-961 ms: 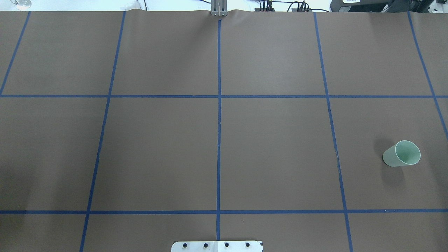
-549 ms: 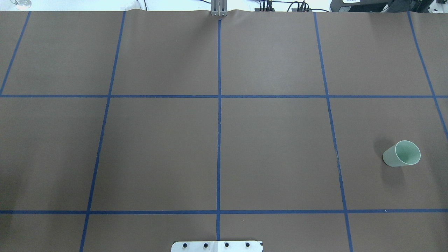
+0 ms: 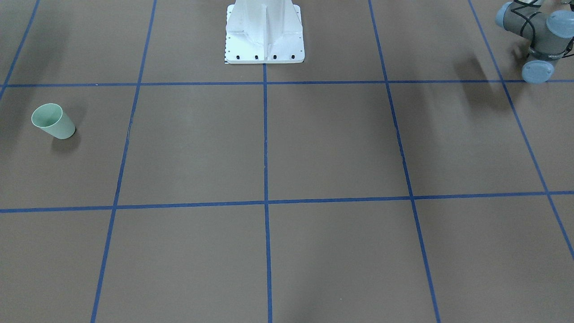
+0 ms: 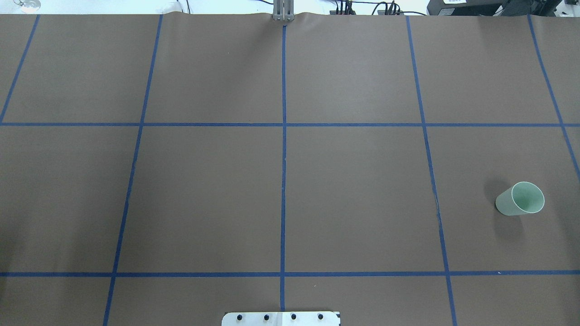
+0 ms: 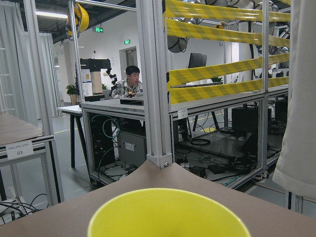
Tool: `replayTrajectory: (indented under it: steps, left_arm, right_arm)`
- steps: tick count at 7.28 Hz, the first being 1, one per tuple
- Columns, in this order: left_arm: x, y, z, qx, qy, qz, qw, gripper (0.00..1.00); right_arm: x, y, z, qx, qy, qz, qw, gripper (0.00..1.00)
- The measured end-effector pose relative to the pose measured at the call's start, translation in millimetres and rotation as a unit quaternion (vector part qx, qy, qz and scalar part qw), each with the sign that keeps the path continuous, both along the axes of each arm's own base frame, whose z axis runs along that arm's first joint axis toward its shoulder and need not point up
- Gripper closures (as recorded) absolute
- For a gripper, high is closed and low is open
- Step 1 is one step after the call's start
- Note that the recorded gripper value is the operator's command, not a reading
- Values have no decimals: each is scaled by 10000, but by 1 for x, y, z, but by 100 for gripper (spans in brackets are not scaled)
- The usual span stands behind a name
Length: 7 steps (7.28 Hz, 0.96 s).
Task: Transfer and stack yellow cup on green cup
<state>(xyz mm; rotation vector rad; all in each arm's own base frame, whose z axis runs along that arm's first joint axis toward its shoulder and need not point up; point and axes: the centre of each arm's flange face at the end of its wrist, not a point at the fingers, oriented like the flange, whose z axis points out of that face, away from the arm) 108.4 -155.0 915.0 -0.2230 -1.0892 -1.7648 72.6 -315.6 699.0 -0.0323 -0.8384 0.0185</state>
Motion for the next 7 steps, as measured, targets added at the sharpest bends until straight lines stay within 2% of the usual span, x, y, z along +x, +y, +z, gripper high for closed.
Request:
replayTrajectory:
  steps: [2,4,7]
  left_arm:
    - [1,0,0,-24,78,92,9999,80]
    - [-12,6,-2,-118,283,395,9987,83]
    - [-85,29,-46,115,546,1395,9887,87]
  right_arm:
    - [0,-1,-1,14,1,-1,10000,0]
    - [0,-3,-2,46,2,5,10000,0]
    - [0,-6,-7,87,5,22,10000,0]
